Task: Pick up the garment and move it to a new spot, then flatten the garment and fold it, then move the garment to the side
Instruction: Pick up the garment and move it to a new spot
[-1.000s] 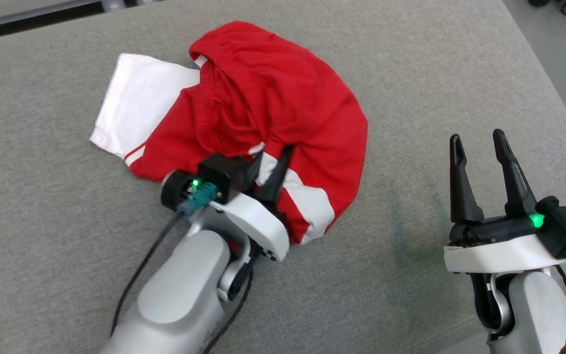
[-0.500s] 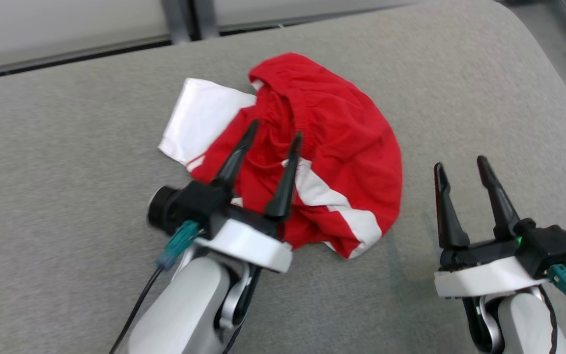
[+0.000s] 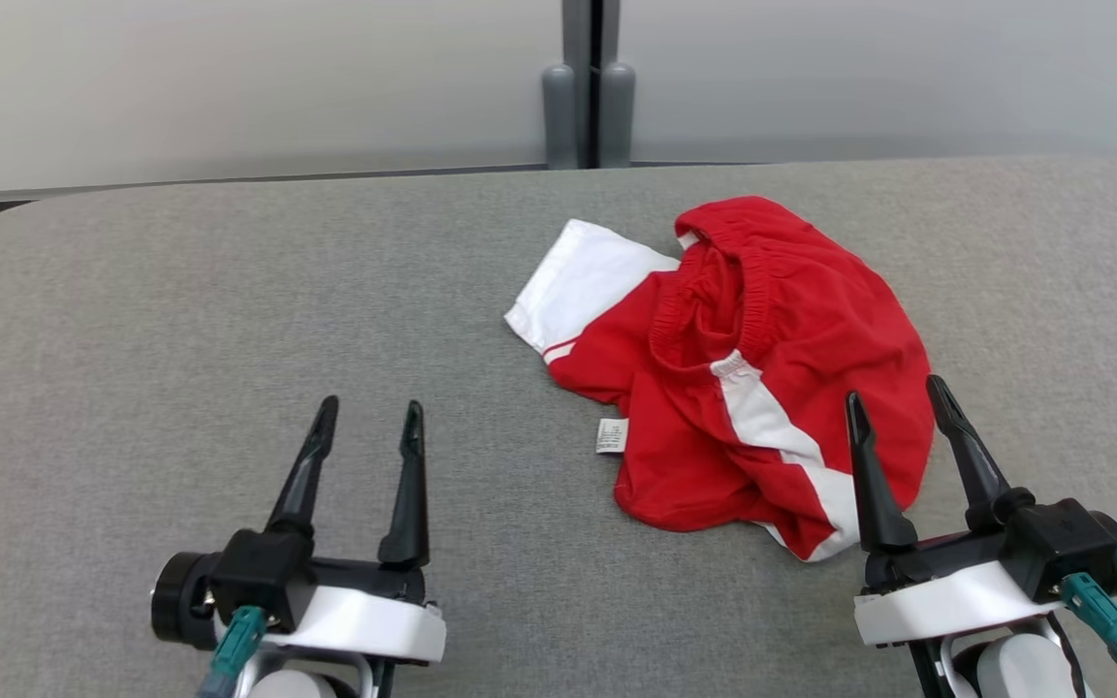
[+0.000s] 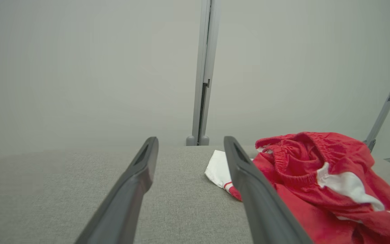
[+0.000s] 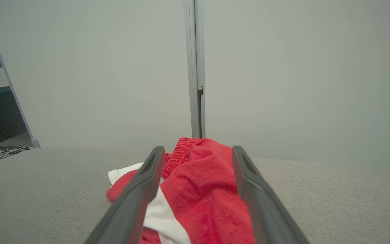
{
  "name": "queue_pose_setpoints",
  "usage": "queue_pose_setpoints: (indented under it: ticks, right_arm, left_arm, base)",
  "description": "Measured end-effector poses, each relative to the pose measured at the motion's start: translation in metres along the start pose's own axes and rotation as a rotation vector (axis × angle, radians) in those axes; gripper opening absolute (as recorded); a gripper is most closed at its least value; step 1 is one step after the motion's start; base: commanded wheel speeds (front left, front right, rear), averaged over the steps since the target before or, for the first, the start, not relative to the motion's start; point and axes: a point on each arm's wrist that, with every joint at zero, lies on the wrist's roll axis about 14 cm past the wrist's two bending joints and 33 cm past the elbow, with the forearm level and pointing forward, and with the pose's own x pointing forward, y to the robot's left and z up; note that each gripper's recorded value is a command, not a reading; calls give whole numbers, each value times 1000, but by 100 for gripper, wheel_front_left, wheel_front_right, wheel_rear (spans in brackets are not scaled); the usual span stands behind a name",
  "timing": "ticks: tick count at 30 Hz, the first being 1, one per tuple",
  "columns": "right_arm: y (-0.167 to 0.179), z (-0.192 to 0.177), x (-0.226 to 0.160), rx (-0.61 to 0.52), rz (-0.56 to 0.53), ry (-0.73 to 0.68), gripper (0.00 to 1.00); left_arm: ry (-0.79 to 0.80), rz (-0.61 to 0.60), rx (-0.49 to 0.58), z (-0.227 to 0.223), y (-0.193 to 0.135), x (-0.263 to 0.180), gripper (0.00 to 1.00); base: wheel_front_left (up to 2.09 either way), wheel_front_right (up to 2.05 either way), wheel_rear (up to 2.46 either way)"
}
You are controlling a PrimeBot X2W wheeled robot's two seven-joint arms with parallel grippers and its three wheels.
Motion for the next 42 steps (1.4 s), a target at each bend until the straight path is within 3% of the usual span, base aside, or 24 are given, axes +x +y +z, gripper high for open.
queue_pose_setpoints:
  ticks: [6, 11, 18, 21, 23, 28, 37, 38, 39, 42]
  right_arm:
    - [5, 1, 1, 0, 15, -4, 100]
    - [4, 0, -4, 2, 7, 0, 100]
    - [-12, 16, 10, 22, -29, -54, 100]
    - [-31, 16, 12, 38, -80, -62, 100]
    - [-45, 12, 11, 58, -124, -56, 100]
    - [-72, 9, 7, 69, -200, -51, 100]
    - [-103, -2, -4, 64, -294, -18, 100]
    - [-105, -3, -6, 63, -301, -15, 100]
    - [-107, -3, -8, 62, -309, -14, 100]
    - [-113, 2, -13, 58, -330, -21, 100]
  left_arm:
    - [-22, 81, 56, 8, 23, -15, 100]
    - [-9, 65, 52, 4, 19, -15, 100]
    - [95, -118, 84, -39, -20, 23, 100]
    - [208, -199, 95, -76, -39, 42, 100]
    - [302, -236, 111, -100, -49, 54, 100]
    - [370, -299, 120, -129, -74, 88, 100]
    - [541, -431, 72, -185, -111, 102, 100]
    - [534, -435, 69, -186, -113, 105, 16]
    - [522, -435, 62, -186, -114, 108, 0]
    - [474, -440, -9, -177, -120, 115, 0]
  base:
    - [0, 0, 0]
    - [0, 0, 0]
    - [0, 0, 0]
    - [0, 0, 0]
    - [0, 0, 0]
    - [0, 0, 0]
    - [0, 0, 0]
    - [0, 0, 0]
    - [0, 0, 0]
    - [0, 0, 0]
